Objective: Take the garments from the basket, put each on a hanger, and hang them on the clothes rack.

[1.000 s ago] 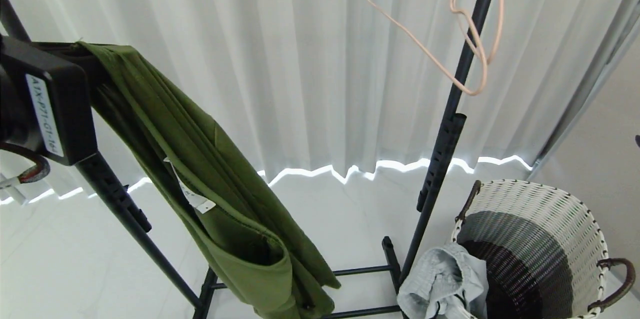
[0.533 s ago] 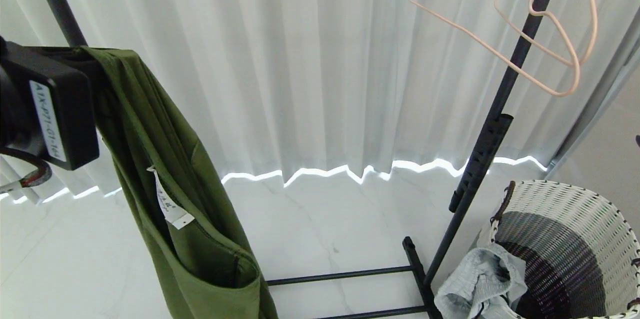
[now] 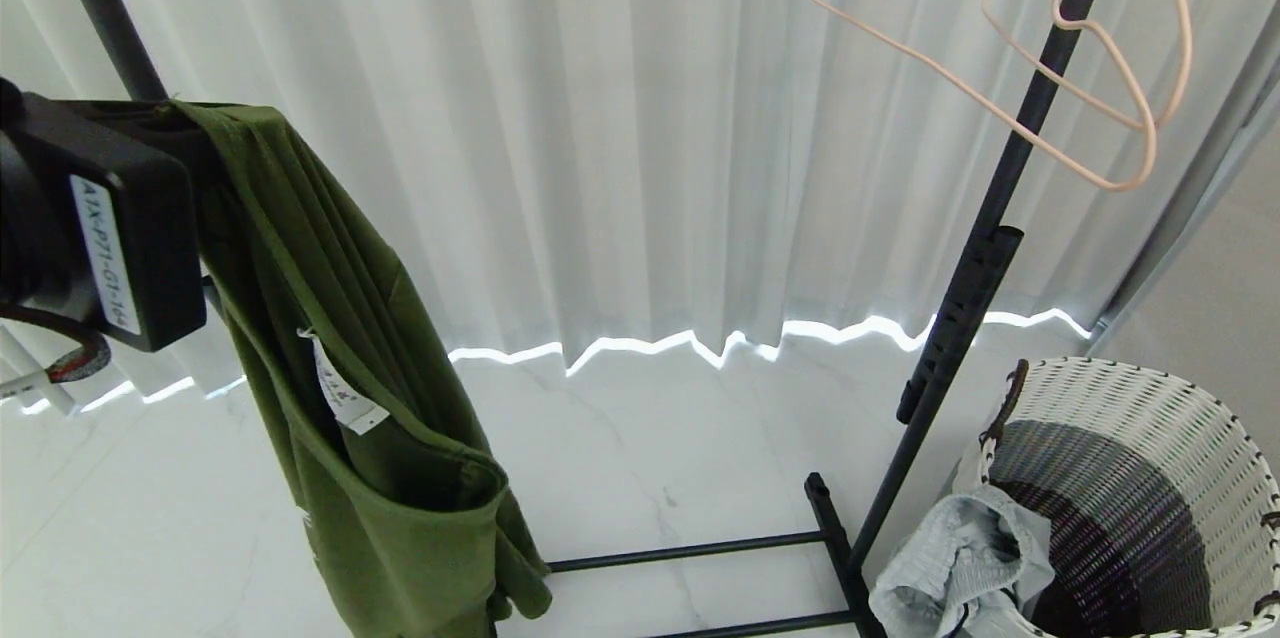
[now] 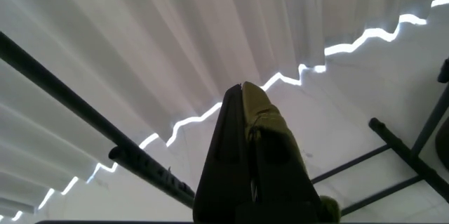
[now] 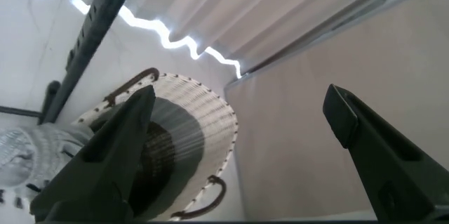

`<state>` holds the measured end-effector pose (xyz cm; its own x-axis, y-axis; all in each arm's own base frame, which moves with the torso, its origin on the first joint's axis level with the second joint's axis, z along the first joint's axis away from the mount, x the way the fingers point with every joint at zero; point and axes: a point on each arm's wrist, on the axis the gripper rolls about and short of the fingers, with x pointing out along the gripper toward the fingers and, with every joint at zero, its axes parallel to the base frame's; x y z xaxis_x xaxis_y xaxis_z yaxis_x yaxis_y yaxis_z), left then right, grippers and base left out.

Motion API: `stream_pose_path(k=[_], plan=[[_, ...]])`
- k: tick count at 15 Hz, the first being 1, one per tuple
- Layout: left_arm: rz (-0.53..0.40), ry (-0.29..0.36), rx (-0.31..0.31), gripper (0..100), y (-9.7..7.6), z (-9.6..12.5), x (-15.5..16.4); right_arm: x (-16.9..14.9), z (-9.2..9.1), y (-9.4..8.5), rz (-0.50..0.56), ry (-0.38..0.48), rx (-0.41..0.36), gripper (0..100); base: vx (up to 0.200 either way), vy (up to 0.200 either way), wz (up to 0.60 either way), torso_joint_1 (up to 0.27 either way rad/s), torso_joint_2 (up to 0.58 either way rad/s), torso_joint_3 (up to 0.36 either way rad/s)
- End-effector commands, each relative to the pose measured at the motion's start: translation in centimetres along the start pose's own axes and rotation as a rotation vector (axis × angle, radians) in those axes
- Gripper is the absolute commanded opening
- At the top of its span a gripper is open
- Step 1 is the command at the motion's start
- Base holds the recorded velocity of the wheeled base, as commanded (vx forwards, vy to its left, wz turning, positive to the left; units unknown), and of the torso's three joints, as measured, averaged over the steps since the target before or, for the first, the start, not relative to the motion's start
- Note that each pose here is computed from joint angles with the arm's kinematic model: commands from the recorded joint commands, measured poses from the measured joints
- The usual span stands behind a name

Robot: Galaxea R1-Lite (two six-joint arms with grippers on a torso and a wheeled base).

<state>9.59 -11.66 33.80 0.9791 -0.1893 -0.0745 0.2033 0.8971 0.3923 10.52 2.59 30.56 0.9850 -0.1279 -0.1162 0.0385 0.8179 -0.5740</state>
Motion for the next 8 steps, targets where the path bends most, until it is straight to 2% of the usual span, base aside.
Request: stream_pose_path(k=[1,3,6,8], plan=[[-0.001,0.004,0.006,0,-0.1,-0.1,0.05,-0.07,-0.06,-0.14,-0.01,0.002,0.038,100,0.0,0.0,0.0,0.0,0.0,0.0],[-0.001,0.006,0.008,0,-0.12,-0.2,0.05,0.0,-0.11,-0.2,-0.018,0.009,0.071,100,0.0,0.0,0.0,0.023,-0.1,-0.074],[-0.001,0.006,0.008,0,-0.14,-0.17,0.07,0.01,-0.12,-0.21,-0.018,0.009,0.073,100,0.0,0.0,0.0,0.046,-0.24,-0.256],[-0.001,0.006,0.008,0,-0.14,-0.17,0.07,0.01,-0.12,-0.21,-0.018,0.009,0.073,100,0.0,0.0,0.0,0.19,-0.51,-0.305]])
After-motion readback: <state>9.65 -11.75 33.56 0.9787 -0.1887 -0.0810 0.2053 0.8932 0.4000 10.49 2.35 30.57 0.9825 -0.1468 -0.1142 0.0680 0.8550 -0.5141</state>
